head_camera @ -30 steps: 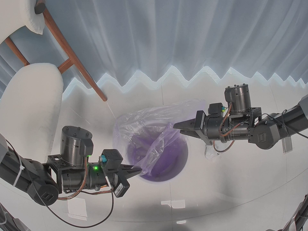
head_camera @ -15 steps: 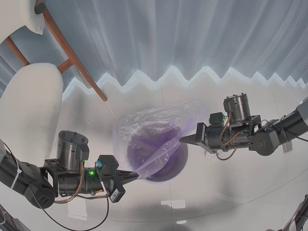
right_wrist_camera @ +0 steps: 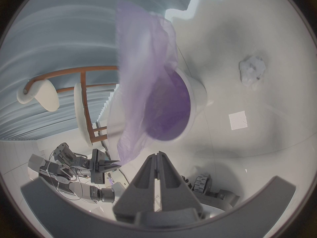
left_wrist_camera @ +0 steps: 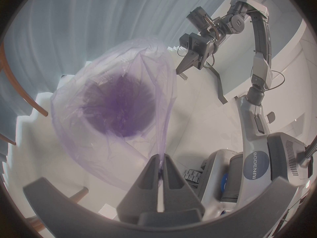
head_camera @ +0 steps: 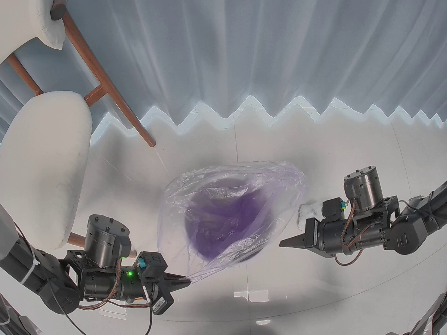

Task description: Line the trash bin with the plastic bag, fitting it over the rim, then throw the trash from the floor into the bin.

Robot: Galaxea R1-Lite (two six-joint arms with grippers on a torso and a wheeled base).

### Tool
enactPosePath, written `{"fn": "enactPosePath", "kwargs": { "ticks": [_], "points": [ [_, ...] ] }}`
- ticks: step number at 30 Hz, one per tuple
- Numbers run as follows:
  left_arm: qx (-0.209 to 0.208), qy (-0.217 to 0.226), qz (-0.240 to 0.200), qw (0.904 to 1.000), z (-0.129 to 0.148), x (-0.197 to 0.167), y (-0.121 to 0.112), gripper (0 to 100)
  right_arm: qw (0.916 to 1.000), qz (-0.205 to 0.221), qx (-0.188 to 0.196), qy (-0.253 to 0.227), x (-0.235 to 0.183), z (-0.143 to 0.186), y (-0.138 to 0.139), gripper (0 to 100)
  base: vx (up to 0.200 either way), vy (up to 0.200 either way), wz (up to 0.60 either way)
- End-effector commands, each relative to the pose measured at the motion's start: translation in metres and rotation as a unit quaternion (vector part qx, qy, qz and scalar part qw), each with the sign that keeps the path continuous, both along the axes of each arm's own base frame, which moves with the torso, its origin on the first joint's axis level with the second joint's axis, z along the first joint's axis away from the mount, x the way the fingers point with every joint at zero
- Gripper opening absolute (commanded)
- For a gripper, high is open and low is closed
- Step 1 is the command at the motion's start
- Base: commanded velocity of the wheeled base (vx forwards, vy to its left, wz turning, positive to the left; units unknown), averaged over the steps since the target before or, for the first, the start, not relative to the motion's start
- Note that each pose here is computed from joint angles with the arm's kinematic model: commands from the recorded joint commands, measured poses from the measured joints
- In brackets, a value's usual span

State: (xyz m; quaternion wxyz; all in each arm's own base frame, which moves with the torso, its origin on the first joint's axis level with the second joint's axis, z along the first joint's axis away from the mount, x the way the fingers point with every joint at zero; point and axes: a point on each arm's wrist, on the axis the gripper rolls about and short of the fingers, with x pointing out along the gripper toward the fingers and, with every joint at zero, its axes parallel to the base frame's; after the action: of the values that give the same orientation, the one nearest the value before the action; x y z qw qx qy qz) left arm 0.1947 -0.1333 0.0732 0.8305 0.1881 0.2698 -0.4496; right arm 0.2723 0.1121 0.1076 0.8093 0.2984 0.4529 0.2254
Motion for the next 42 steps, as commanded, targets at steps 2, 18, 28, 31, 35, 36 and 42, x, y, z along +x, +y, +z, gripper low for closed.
{"fn": "enactPosePath", "kwargs": {
  "ticks": [2, 18, 28, 31, 35, 36, 42],
  "points": [
    [0.027, 0.025, -0.01, 0.9992, -0.019, 0.003, -0.003, 0, 0.9996, 0.001, -0.011, 0.026, -0.008, -0.014, -0.002, 0, 0.0, 0.0, 0.0],
    [0.034, 0.021, -0.021, 0.999, -0.025, 0.016, -0.013, 0, 0.9975, 0.003, 0.0, -0.071, -0.031, 0.032, -0.005, 100, 0.0, 0.0, 0.0],
    [0.032, 0.019, -0.032, 0.9988, -0.024, 0.012, -0.019, 0, 0.9996, -0.019, 0.011, -0.017, -0.023, 0.015, 0.0, 100, 0.0, 0.0, 0.0],
    [0.032, 0.02, -0.032, 0.9988, -0.024, 0.012, -0.019, 0, 0.9997, -0.023, 0.009, -0.009, -0.008, 0.009, 0.006, 100, 0.0, 0.0, 0.0],
    [0.034, 0.022, -0.032, 0.9987, -0.025, 0.011, -0.019, 0, 0.9997, -0.023, 0.007, -0.007, 0.008, -0.001, 0.013, 100, 0.0, 0.0, 0.0],
    [0.034, 0.022, -0.031, 0.9987, -0.025, 0.011, -0.018, 0, 0.9996, -0.025, 0.006, -0.009, 0.011, -0.004, 0.014, 100, 0.0, 0.0, 0.0],
    [0.038, 0.028, -0.033, 0.9984, -0.028, 0.009, -0.017, 0, 0.9978, -0.056, -0.02, -0.031, 0.025, -0.02, 0.019, 0, 0.0, 0.0, 0.0]
  ]
}}
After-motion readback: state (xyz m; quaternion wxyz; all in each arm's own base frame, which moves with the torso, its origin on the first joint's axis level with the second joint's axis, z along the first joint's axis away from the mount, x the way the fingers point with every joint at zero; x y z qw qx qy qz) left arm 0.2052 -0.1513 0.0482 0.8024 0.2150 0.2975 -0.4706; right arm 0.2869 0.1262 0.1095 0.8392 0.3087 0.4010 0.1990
